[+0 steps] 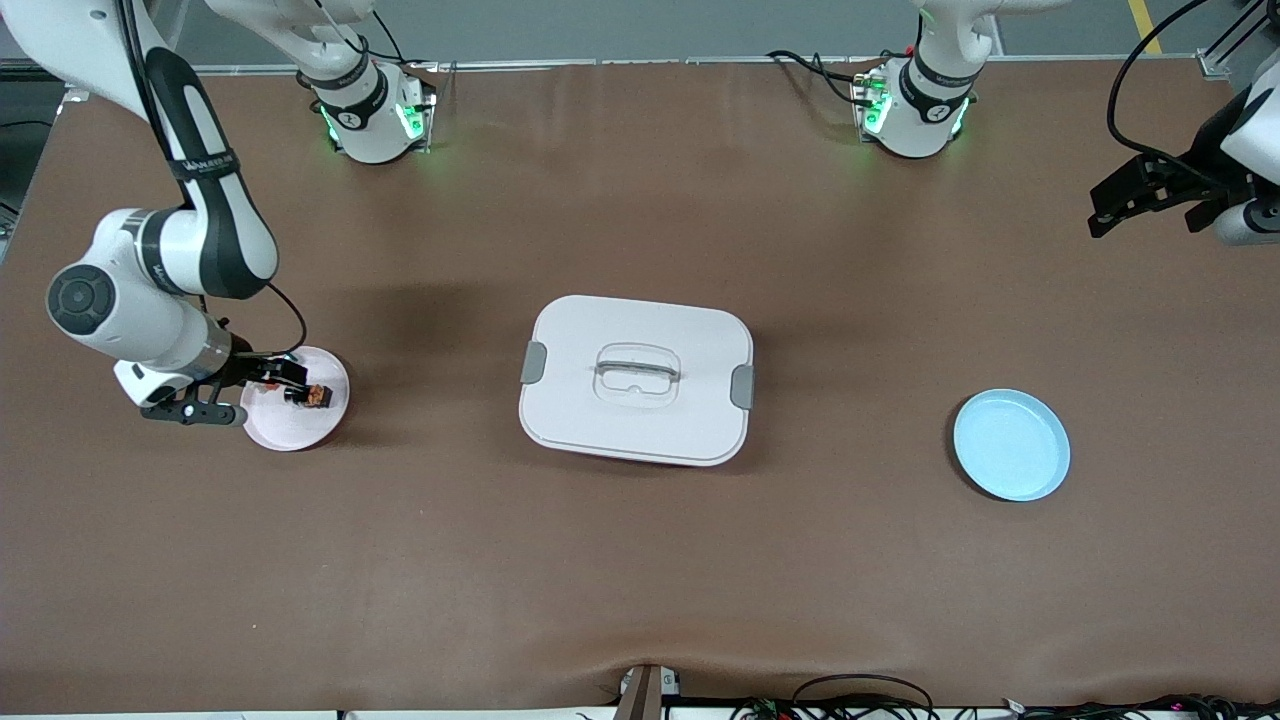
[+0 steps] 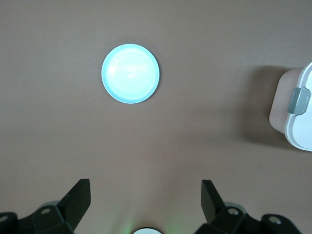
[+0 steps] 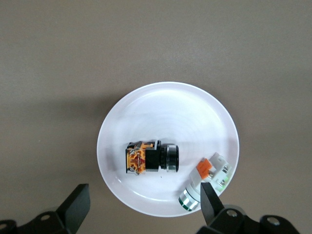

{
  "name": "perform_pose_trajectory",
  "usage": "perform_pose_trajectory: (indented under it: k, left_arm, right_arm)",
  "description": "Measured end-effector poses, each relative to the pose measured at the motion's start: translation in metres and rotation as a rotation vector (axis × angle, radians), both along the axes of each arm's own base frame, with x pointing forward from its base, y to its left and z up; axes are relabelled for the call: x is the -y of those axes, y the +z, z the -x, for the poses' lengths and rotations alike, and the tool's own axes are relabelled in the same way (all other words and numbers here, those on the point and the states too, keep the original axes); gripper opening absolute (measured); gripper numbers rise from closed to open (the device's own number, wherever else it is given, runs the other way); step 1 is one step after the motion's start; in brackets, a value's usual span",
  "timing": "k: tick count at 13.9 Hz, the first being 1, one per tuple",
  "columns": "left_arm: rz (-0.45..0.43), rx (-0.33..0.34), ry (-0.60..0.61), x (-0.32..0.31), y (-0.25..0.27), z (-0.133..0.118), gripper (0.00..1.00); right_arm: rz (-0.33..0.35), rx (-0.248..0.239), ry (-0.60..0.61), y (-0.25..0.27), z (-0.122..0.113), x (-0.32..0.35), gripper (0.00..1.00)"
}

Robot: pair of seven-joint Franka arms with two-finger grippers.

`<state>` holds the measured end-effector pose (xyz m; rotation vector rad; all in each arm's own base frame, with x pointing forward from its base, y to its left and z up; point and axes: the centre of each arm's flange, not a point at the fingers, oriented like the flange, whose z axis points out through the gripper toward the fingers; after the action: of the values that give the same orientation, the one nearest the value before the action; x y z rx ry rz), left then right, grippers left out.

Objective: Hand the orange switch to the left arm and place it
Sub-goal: 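Lower the right gripper and close it on the orange switch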

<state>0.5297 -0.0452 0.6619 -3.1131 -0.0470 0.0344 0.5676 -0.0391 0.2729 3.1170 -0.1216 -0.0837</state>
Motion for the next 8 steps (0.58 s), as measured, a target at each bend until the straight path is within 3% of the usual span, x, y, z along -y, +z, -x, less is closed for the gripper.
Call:
perform_pose_trajectory:
  k: [8]
  left_arm:
    - [0.0,0.001,-0.001,0.0,0.001,0.0,1.0]
  right_arm:
    - [0.003,0.013,0.002,-0.053,-0.002,0.002,1.0]
